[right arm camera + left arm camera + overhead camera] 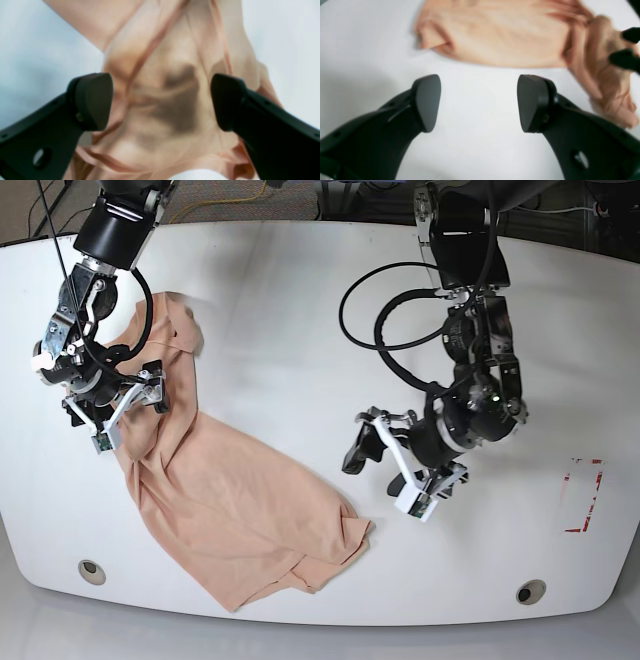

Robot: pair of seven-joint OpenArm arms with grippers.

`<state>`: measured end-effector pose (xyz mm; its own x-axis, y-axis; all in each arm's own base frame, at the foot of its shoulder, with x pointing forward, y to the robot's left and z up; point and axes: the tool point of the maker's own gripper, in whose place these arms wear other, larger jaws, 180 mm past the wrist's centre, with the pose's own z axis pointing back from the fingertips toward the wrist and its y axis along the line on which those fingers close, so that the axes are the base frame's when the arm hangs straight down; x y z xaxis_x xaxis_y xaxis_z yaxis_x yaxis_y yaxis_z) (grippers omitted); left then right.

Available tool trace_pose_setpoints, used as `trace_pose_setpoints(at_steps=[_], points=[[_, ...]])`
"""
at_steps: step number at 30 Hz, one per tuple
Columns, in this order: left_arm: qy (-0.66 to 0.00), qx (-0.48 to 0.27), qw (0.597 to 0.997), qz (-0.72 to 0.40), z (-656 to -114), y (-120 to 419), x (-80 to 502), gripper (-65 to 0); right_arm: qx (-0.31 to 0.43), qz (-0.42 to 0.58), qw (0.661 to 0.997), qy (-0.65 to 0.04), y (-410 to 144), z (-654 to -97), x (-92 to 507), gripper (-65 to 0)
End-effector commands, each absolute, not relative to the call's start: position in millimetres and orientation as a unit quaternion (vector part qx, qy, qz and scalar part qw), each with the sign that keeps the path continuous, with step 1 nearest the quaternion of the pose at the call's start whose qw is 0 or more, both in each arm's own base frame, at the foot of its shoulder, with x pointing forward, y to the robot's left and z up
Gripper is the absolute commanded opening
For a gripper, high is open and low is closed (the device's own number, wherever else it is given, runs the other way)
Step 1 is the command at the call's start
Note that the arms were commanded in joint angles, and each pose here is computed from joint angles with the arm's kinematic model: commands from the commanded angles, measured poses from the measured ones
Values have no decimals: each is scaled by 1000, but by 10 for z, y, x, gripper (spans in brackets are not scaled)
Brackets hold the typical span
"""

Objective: Layout the t-shirt on the table in an organized manner, then fold the t-shirt properly
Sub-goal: 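Move the left gripper over the shirt body toward the right gripper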

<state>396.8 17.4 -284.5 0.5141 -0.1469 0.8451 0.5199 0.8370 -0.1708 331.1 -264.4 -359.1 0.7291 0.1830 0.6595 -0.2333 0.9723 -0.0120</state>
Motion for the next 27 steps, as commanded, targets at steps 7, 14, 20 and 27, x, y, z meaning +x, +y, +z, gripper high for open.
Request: trace_pose_setpoints(at_steps=[7, 14, 20, 27], points=[[-465, -210, 846, -156, -2908, 9, 4425, -193, 27, 114, 921, -371, -2711, -3451, 3352, -67], [-462, -209, 858, -85, -3089, 65, 4715, -192, 15, 127, 918, -376, -2677, -3397, 3254, -67], [-461, -204, 862, -49, -3204, 97, 4887, -190, 14, 129, 919, -372, -2659, -3424, 3186, -67], [-469, -205, 855, -88, -3194, -133, 4832, -199, 23, 126, 920, -371, -2593, -3471, 3164, -67]])
